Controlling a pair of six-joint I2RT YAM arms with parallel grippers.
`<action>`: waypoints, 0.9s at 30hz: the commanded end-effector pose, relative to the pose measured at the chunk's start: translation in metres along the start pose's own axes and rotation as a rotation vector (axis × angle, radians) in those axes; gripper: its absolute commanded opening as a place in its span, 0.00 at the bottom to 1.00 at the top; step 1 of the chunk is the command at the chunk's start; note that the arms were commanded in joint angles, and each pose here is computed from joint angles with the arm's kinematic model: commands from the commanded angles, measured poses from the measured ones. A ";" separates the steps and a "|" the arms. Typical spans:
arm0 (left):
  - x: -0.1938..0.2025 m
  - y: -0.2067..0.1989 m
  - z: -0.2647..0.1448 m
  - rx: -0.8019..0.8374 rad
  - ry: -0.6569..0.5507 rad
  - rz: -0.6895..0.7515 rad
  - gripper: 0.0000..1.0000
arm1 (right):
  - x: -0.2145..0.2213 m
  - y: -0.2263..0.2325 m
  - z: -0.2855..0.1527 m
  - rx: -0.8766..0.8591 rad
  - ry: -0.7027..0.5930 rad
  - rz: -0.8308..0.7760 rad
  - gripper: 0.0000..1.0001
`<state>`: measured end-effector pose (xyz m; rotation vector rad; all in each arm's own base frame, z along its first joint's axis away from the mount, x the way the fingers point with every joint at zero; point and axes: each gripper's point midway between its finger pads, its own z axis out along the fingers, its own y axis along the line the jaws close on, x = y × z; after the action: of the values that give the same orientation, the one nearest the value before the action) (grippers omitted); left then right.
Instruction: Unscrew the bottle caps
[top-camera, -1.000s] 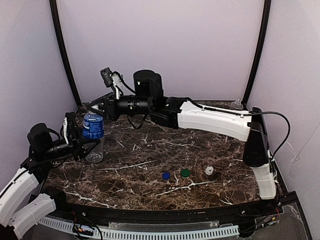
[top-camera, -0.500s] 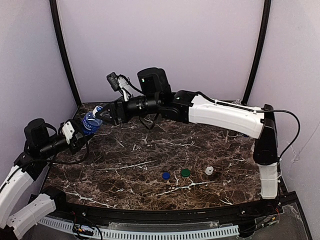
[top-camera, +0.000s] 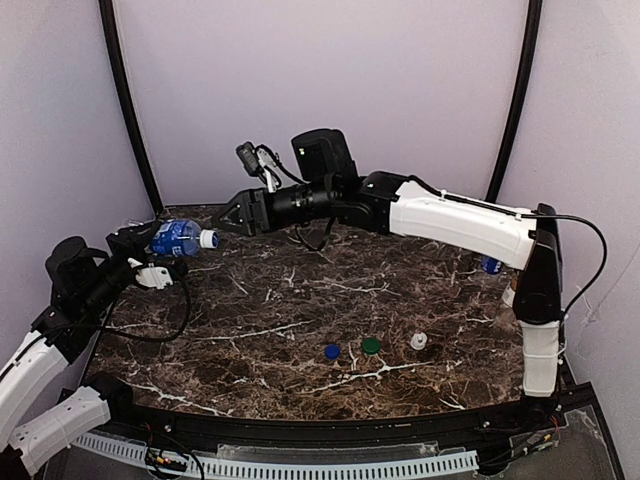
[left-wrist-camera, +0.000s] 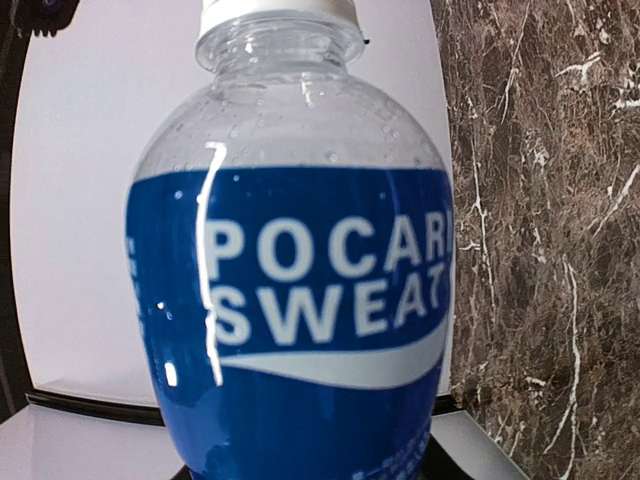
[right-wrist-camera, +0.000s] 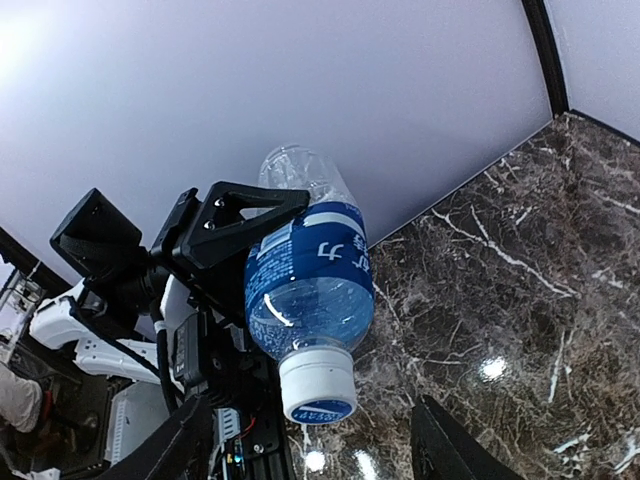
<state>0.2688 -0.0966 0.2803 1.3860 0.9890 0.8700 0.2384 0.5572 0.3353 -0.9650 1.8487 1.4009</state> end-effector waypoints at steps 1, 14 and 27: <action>0.000 0.006 0.000 -0.056 0.021 0.169 0.42 | 0.000 0.003 0.015 -0.093 0.006 0.084 0.62; -0.001 0.002 0.003 -0.057 0.019 0.165 0.42 | 0.025 -0.008 0.037 -0.141 0.046 0.159 0.58; 0.000 0.003 0.003 -0.057 0.027 0.145 0.42 | 0.039 -0.014 0.042 -0.163 0.052 0.190 0.46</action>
<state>0.2714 -0.0983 0.2810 1.4366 0.8810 1.0179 0.2334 0.5862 0.2860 -0.9269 1.9653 1.6434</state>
